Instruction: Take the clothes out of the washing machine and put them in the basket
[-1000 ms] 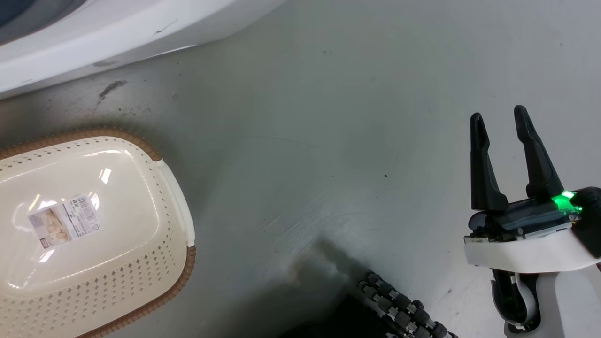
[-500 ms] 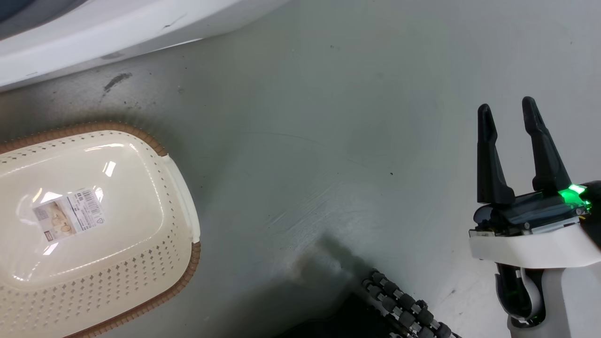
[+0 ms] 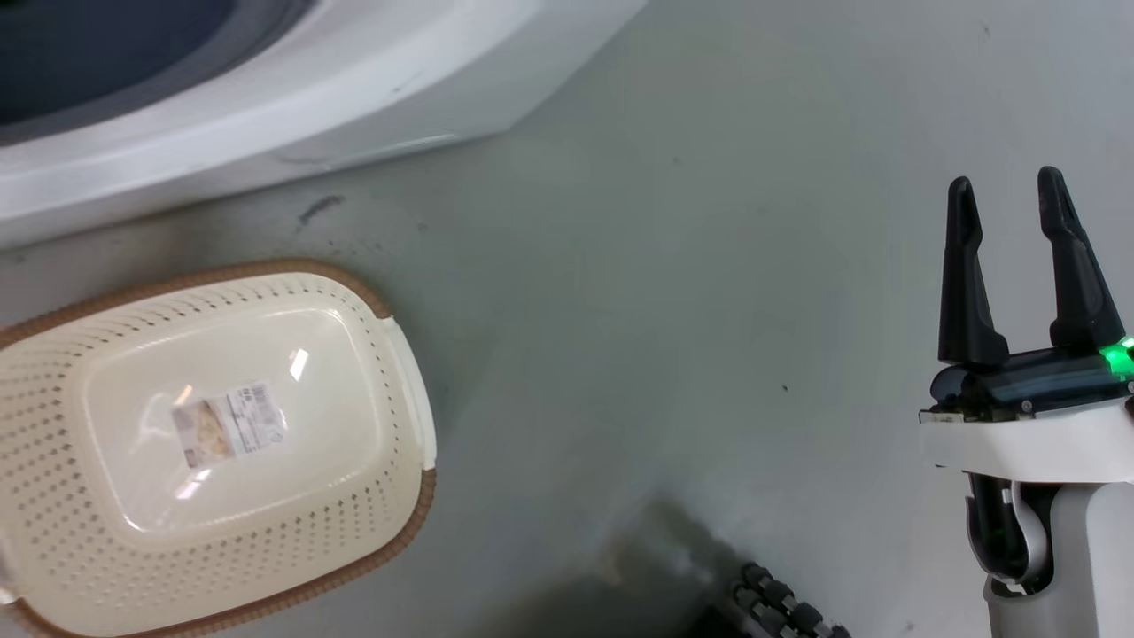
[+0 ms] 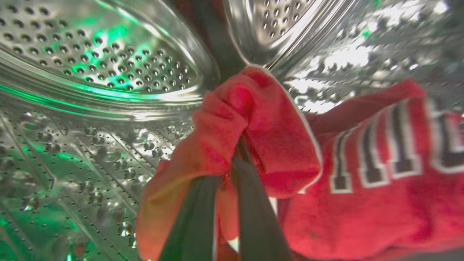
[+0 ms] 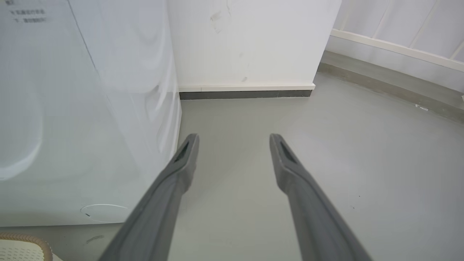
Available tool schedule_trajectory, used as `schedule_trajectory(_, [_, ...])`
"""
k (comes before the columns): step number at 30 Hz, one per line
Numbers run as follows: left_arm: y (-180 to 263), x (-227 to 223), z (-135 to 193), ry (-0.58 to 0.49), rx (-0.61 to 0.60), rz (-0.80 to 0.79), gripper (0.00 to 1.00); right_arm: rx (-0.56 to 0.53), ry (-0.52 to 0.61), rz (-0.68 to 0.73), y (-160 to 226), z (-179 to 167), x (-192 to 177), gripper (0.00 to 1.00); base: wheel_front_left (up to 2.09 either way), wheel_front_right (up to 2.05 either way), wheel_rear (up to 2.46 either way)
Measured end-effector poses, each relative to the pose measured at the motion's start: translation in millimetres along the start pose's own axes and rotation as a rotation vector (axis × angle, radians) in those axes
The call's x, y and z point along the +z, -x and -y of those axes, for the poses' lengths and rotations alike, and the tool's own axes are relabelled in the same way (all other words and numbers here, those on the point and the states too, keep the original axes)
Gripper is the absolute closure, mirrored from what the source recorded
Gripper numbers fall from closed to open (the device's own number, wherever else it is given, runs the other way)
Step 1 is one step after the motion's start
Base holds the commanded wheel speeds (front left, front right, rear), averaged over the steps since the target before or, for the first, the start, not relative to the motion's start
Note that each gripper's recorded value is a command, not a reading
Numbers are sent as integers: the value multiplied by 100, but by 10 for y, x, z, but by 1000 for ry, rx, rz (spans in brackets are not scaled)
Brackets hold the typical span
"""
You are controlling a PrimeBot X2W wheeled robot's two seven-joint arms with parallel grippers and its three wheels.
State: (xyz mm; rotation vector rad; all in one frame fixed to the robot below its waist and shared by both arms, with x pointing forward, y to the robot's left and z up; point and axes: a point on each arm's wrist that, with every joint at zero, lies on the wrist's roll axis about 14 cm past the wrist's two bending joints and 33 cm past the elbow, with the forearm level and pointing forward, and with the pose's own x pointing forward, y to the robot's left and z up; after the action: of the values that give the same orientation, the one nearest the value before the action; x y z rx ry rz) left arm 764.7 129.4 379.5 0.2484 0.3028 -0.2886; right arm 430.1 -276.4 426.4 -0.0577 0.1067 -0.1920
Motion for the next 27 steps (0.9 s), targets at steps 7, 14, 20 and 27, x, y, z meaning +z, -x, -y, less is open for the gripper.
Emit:
schedule_trajectory(7, [499,307,73,44,13,166,100,18,9,101,80,-37,388,0,0,0,0])
schedule_trajectory(14, [1240,705,204,99,34,285,100,40,12,198,288,-90,764,0,0,0,0])
schedule_trajectory(20, [1871,752,354,76,20,356,100,79,-4,244,417,-213,927,0,0,0,0])
schedule_trajectory(27, [2613,968,370,81,49,483,100,140,-10,288,551,-407,1075,0,0,0,0])
